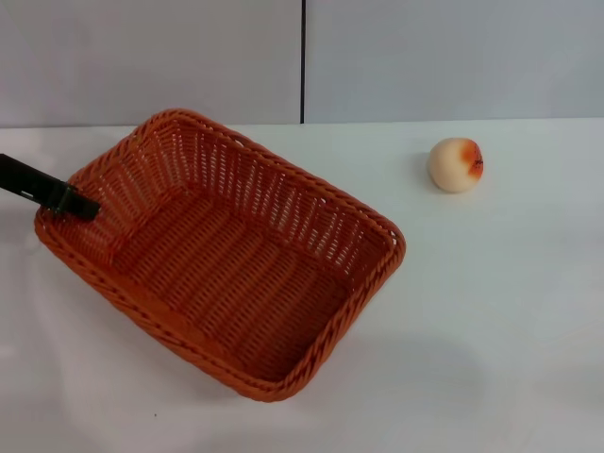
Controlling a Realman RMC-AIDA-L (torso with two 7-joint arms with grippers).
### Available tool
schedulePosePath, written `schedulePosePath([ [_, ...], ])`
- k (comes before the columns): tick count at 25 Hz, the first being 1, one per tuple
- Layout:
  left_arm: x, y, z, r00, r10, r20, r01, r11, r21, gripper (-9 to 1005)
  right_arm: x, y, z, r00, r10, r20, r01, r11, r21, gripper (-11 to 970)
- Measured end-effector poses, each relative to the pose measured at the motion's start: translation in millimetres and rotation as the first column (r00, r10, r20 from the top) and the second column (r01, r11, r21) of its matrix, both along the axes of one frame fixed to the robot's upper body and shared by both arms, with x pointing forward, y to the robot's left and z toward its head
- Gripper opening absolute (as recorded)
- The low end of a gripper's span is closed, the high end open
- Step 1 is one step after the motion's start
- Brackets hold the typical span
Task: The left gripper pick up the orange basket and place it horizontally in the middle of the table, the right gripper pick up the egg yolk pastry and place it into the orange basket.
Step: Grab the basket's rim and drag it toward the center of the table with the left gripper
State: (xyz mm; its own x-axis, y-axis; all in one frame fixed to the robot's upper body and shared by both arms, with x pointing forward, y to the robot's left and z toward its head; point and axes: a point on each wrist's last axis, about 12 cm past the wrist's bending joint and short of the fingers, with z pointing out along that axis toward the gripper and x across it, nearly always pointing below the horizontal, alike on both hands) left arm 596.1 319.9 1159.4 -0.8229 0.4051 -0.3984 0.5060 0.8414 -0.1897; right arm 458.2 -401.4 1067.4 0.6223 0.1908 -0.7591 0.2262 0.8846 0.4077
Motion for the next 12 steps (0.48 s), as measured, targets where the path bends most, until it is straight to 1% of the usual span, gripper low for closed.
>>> schedulePosePath([
  [4,0.6,0,2.0,1.0,0.006,0.006,-0.006,1.0,0.0,187,2.0,0,0.1,1.0,0.003,-0.003,-0.003,1.0,0.003,632],
  [5,1.2,1,7.1,0.999,0.05,0.01,-0.05,0.999,-0.014,187,2.4,0,0.4,1.0,0.003,-0.002,-0.003,1.0,0.002,632],
  [6,-0.9,6,10.5,0.994,0.113,-0.015,-0.113,0.992,-0.05,187,2.7,0,1.0,1.0,0.004,-0.001,-0.004,1.0,-0.001,632],
  [7,-0.9,6,10.5,0.994,0.113,-0.015,-0.113,0.992,-0.05,187,2.7,0,1.0,1.0,0.004,-0.001,-0.004,1.0,-0.001,632],
  [8,-4.1,12,13.2,0.987,0.153,-0.043,-0.156,0.985,-0.078,187,2.5,-1,1.1,1.0,0.002,-0.002,-0.002,1.0,-0.002,632],
  [10,-5.7,14,14.7,0.984,0.167,-0.054,-0.171,0.981,-0.09,187,2.2,-1,0.7,1.0,0.0,-0.004,0.0,1.0,-0.001,632],
  [12,-11.8,24,21.9,0.971,0.228,-0.076,-0.237,0.96,-0.146,187,1.9,-3,-0.2,1.0,-0.007,-0.011,0.007,1.0,0.005,632],
])
